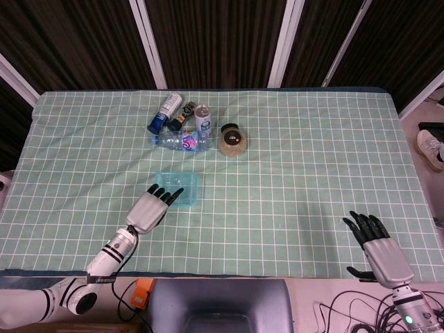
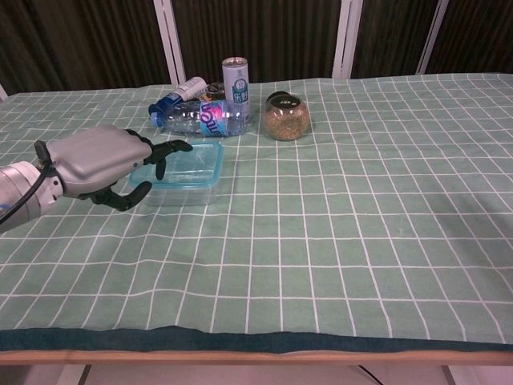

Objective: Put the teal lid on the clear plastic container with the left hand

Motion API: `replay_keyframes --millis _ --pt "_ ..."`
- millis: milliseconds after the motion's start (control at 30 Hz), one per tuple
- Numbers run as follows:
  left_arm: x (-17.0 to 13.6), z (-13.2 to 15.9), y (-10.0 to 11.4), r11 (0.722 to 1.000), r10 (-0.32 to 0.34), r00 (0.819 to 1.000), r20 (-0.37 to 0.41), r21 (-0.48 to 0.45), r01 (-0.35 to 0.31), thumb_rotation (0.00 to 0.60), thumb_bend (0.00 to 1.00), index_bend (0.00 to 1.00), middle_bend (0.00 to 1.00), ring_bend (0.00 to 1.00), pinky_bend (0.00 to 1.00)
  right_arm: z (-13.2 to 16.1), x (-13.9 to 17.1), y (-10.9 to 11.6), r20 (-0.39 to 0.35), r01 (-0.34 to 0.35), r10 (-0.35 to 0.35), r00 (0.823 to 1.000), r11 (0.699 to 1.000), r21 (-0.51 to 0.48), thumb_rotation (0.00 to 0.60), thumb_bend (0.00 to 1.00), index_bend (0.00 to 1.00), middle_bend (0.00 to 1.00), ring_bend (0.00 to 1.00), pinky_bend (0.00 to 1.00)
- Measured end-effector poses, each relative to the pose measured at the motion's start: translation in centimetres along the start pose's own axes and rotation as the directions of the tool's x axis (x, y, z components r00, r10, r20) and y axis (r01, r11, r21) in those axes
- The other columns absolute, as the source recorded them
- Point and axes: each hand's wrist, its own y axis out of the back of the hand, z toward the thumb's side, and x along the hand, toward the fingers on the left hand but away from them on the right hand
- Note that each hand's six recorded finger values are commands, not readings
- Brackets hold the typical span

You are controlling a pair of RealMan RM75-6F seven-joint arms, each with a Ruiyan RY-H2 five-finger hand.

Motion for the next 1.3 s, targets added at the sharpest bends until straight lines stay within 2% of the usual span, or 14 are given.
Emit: replay_keyframes --millis 800,1000,1300 --pt "0.4 0.1 -1.1 1.0 -0.007 1.0 0.001 -0.008 0.007 0.6 0.61 0.0 0.33 0.25 0.23 -0.1 0.0 0.0 0.003 -0.002 0.002 1.0 1.0 0.0 0.6 0.22 0.0 0.0 0.0 0.0" --pt "0.2 0.4 0.7 0.998 0.054 0.998 0.009 -0.025 -0.054 0.6 0.61 0.0 0.32 0.24 0.21 -0.1 -0.1 0.0 0.002 -0.002 0.002 1.0 1.0 0.0 0.6 0.22 0.0 0.0 0.0 0.0" --pt "-0.4 0.5 4.4 0.984 0.17 0.985 0.012 -0.061 -0.169 0.6 0.6 0.0 0.28 0.21 0.2 0.1 0.0 0.0 -0.003 -0.001 0.001 1.0 1.0 0.003 0.6 0.22 0.0 0.0 0.0 0.0"
